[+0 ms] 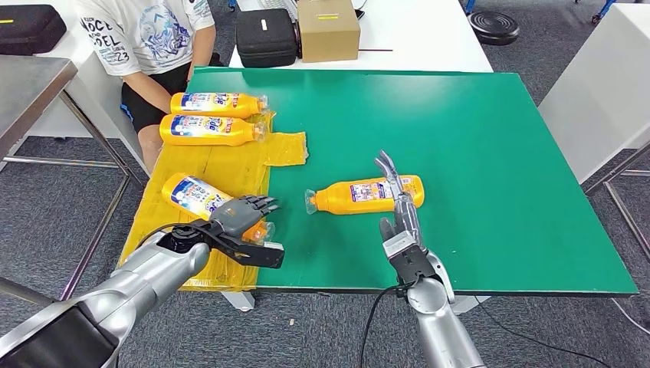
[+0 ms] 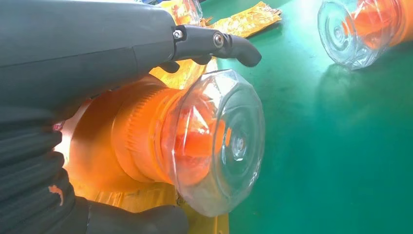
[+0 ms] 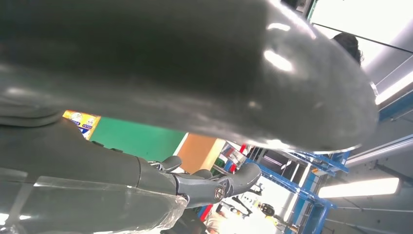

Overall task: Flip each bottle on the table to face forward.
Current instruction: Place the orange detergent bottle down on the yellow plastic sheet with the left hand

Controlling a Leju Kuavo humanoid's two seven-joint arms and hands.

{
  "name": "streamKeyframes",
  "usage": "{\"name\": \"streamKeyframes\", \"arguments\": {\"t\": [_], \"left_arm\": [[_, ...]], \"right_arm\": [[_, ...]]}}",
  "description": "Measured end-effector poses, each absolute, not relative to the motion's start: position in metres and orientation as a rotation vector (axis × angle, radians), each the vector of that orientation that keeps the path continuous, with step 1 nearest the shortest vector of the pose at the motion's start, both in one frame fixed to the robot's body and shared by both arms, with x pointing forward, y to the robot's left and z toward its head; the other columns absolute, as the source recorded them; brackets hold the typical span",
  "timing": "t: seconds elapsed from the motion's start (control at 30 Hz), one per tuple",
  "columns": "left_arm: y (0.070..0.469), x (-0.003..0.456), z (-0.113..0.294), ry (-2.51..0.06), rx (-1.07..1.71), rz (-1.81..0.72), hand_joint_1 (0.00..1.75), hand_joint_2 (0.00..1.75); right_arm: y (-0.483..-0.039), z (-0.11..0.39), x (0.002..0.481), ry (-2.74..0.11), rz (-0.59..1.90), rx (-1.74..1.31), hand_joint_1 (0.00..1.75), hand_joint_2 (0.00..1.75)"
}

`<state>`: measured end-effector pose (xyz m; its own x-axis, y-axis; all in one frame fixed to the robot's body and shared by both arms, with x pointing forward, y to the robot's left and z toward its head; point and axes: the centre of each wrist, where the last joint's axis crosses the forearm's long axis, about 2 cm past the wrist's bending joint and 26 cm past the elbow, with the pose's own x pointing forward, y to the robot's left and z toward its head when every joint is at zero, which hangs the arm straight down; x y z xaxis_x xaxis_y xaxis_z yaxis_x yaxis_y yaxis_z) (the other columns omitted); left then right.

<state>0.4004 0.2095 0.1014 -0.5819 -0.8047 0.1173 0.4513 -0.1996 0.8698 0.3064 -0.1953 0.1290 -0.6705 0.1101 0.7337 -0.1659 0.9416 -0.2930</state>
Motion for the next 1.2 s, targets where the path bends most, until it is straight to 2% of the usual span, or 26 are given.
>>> {"name": "streamKeyframes", "arguments": {"t": [0.8,1.2], "left_arm": [[0.223,0.406,0.106,-1.198,0.452,-1.920,0.00,1.75],[0.228,0.411,0.119,-1.337,0.491,-1.898,0.00,1.75]], "right_arm": [[-0.201,0.115,0.295,-2.229,0.389,0.033,0.00,0.00],[-0.200,0.118,0.297,-2.236,0.395,0.049,0.00,0.00]]}}
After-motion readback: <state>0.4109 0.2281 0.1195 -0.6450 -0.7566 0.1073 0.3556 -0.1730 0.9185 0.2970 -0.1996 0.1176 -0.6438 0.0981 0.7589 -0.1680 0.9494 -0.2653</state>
